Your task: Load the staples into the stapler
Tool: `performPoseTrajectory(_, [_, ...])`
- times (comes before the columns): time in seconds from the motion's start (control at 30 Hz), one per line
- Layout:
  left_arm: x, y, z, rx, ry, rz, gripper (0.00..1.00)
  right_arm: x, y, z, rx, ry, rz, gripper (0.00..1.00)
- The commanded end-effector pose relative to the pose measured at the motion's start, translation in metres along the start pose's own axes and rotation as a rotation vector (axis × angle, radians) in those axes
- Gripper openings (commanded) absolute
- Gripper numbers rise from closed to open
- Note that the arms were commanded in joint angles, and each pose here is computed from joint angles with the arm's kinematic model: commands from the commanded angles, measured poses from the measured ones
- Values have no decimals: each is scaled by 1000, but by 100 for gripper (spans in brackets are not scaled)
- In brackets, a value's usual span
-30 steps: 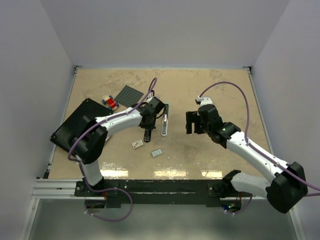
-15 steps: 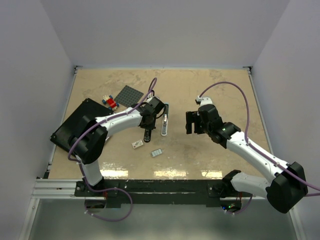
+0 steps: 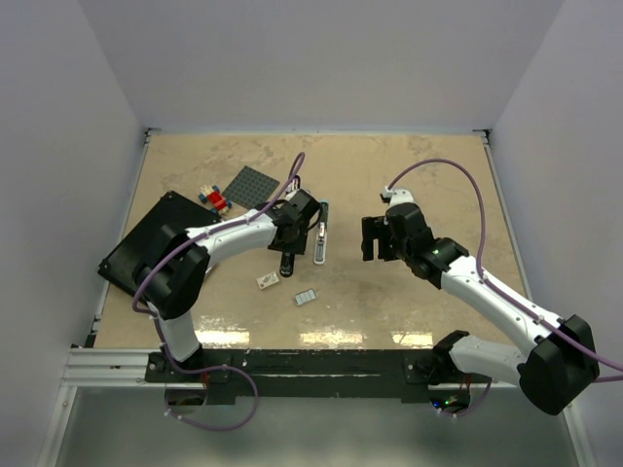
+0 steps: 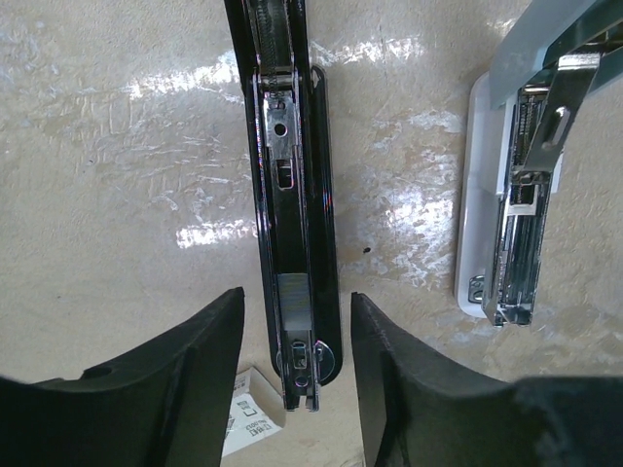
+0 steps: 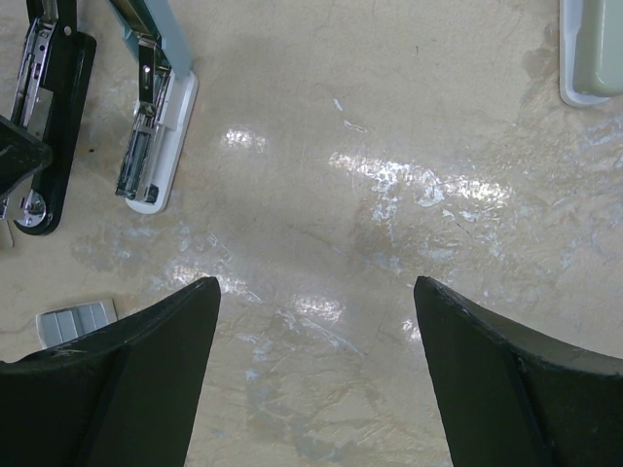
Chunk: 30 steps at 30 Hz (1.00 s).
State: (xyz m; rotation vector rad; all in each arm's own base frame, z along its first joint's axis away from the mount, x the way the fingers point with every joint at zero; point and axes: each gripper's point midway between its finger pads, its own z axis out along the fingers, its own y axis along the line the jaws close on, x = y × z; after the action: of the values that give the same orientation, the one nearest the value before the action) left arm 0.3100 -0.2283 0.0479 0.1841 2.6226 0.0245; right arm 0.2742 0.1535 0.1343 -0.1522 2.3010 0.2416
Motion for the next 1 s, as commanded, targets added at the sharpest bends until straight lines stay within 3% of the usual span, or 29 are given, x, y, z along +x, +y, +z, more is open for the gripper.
performPoseTrajectory(0.0, [-26,-2,-22,34,-91,-59,56,-24,6,-9,-25,-65,-1,85])
performPoseTrajectory(0.27, [-51,18,-54,41,-272,-180,79,-71,37,-10,-139,-130,-51,84])
performPoseTrajectory(0.4, [-41,29,-70,106,-381,-242,81,-108,71,-5,-266,-190,-95,83])
performPoseTrajectory(0.57, [-9,23,-67,215,-392,-260,82,-163,116,7,-411,-253,-168,83])
performPoseTrajectory(0.77, [10,12,-60,243,-392,-221,81,-187,154,73,-477,-199,-209,83])
performPoseTrajectory(0.97, [19,6,-46,203,-368,-194,81,-182,167,158,-444,-111,-130,83])
